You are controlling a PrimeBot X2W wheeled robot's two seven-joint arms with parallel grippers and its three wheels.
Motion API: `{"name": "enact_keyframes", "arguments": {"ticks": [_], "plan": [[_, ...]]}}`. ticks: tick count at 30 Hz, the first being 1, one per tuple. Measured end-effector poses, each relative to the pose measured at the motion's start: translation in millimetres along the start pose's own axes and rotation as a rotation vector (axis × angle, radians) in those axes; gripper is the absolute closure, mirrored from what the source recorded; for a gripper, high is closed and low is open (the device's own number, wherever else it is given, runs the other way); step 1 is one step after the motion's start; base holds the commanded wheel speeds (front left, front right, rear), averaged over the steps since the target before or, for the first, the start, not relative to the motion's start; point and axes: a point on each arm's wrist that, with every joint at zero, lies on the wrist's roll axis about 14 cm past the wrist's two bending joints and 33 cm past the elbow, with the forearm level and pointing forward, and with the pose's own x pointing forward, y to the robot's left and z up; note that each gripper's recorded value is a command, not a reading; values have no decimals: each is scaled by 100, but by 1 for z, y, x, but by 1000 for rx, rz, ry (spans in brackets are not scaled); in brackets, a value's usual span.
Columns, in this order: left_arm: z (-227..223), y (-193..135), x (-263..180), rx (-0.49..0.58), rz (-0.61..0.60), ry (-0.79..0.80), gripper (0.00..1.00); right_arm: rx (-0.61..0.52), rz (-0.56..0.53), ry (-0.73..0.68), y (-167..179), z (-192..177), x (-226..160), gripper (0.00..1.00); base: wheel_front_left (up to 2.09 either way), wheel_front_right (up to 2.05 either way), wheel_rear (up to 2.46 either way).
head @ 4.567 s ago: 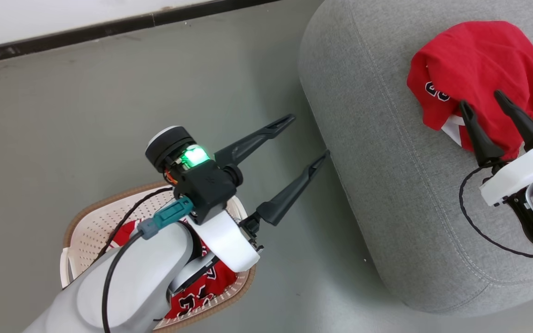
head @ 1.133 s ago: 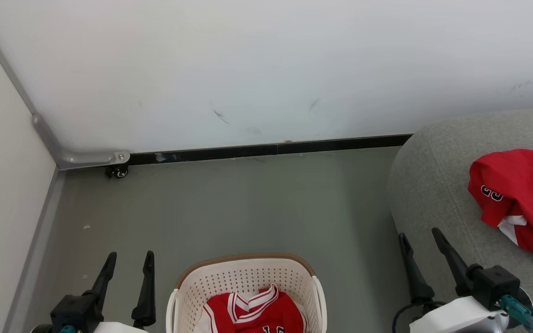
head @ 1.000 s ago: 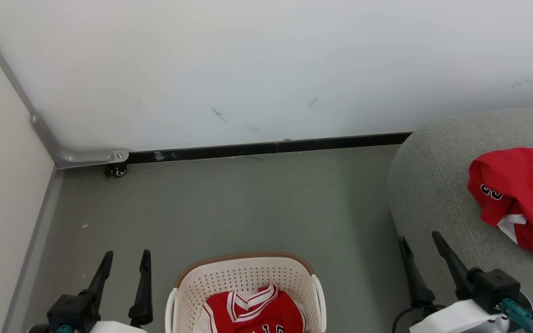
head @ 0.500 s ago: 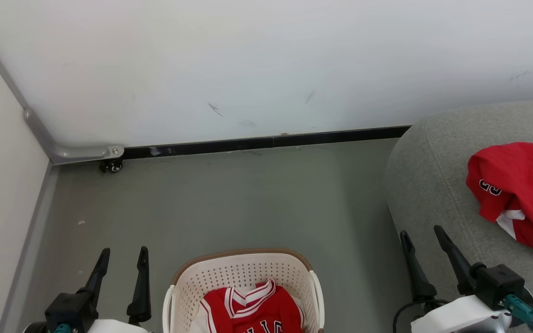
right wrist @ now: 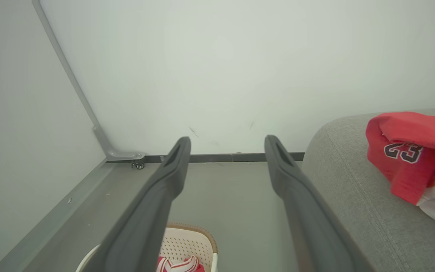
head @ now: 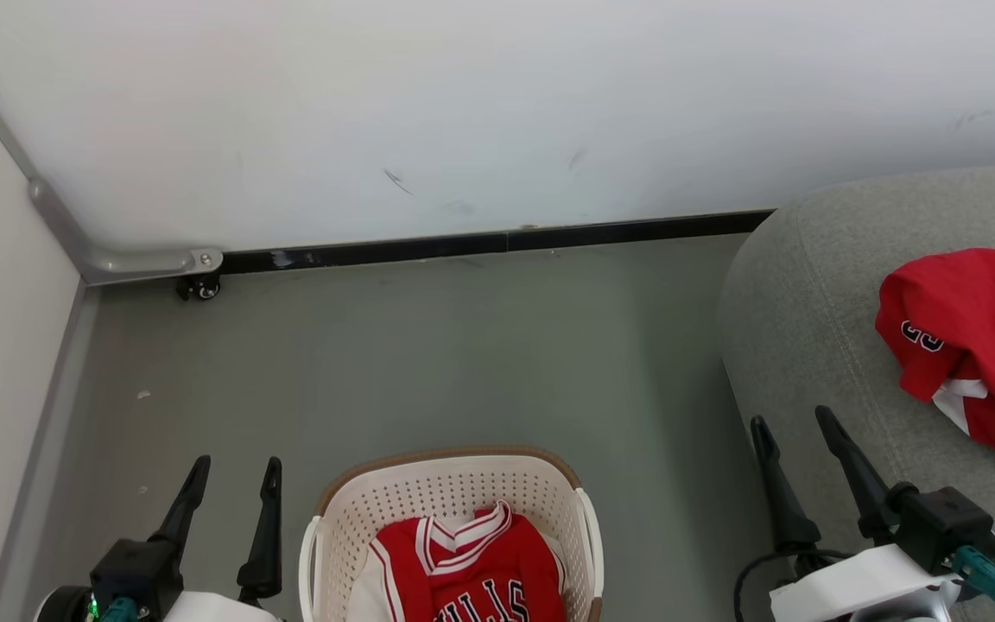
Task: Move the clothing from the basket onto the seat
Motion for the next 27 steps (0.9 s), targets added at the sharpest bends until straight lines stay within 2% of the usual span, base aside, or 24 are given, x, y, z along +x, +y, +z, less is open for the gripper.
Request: {"name": "enact_keyframes", "arguments": {"ticks": [16, 27], "plan": [[-20, -42, 38, 79, -208, 53, 0, -48, -99, -45, -34, 13, 7, 0, 0, 0, 0], [-60, -53, 62, 71, -255, 158, 0, -79, -113, -72, -41, 22, 25, 0, 0, 0, 0]]}}
